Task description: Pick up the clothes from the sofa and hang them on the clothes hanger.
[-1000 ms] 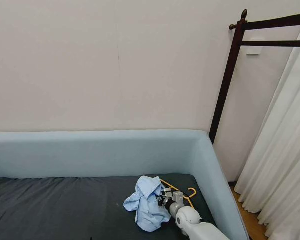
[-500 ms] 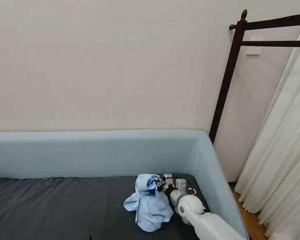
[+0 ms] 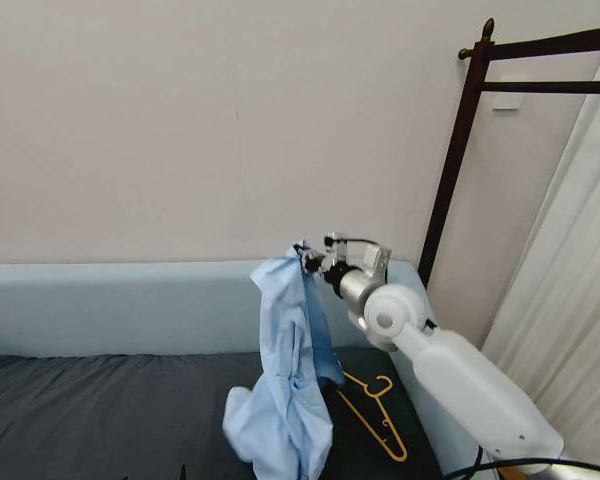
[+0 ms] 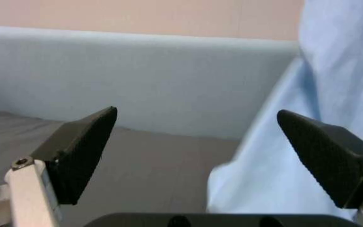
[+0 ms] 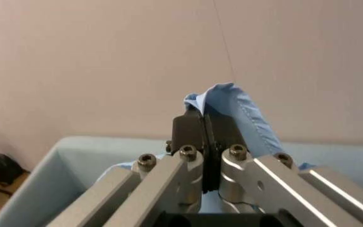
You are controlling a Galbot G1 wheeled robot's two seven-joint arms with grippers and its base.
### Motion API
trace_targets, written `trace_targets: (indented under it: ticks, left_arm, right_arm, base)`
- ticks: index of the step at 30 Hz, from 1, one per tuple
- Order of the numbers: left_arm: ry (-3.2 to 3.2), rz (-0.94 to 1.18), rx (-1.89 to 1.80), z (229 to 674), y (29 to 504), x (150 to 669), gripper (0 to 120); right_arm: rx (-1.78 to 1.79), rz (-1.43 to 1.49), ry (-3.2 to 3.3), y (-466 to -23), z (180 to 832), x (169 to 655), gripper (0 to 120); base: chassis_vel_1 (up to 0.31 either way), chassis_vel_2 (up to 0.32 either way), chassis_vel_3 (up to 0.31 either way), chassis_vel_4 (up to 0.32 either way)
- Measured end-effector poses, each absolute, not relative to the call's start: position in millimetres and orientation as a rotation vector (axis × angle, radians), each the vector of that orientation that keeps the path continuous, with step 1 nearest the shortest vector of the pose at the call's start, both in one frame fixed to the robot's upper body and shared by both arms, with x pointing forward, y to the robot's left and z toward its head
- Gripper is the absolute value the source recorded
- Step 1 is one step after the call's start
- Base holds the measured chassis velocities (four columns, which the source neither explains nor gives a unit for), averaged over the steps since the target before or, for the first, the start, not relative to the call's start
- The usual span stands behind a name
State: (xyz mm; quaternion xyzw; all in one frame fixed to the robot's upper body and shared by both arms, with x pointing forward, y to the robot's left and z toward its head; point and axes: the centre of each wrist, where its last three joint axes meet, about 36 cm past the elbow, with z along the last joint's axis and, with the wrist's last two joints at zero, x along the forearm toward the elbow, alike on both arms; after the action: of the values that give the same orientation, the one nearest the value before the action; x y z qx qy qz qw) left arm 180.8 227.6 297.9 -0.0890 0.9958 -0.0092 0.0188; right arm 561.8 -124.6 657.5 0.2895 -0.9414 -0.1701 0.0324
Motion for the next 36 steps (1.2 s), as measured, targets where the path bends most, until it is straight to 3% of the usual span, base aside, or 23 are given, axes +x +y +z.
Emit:
trace_targets:
  ticks: [8, 26, 36]
  left_arm:
    - [3.088, -0.031, -0.281, 297.5, 228.8, 182.3, 100]
    - [3.082, -0.026, -0.254, 295.1, 229.9, 185.5, 100]
    - [3.084, -0.028, -0.242, 290.8, 229.2, 181.0, 100]
  right_arm:
    - [0.935, -0.543, -2.974, -115.9, 718.9, 559.8, 0]
    - [0.685, -0.428, -3.275, -129.4, 839.6, 631.3, 0]
    - [0.762, -0.467, -3.258, -122.3, 846.9, 575.6, 0]
  base:
    - [0.0, 0.0, 0.0, 0.0]
    - [0.0, 0.0, 0.0, 0.0]
    - [0.0, 0.0, 0.0, 0.0]
